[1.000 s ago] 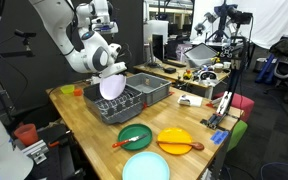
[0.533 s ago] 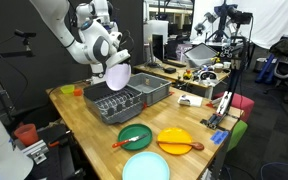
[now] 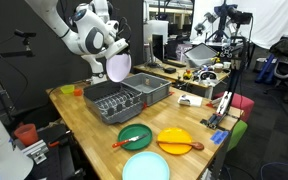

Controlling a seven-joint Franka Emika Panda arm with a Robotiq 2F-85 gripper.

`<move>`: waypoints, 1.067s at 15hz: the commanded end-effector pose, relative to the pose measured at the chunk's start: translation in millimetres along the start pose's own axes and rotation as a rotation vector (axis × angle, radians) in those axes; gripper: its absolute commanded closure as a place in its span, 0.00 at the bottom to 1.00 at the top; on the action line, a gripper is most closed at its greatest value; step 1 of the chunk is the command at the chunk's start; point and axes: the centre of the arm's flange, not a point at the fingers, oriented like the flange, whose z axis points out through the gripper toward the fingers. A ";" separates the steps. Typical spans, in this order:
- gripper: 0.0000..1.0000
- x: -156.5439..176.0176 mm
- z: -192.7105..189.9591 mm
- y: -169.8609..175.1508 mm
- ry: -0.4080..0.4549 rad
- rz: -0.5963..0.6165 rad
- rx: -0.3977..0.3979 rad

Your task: Place the knife on the green plate then put the pink plate on the dish rack

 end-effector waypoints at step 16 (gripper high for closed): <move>0.99 -21.8 3.3 -7.8 -0.031 -0.153 -0.044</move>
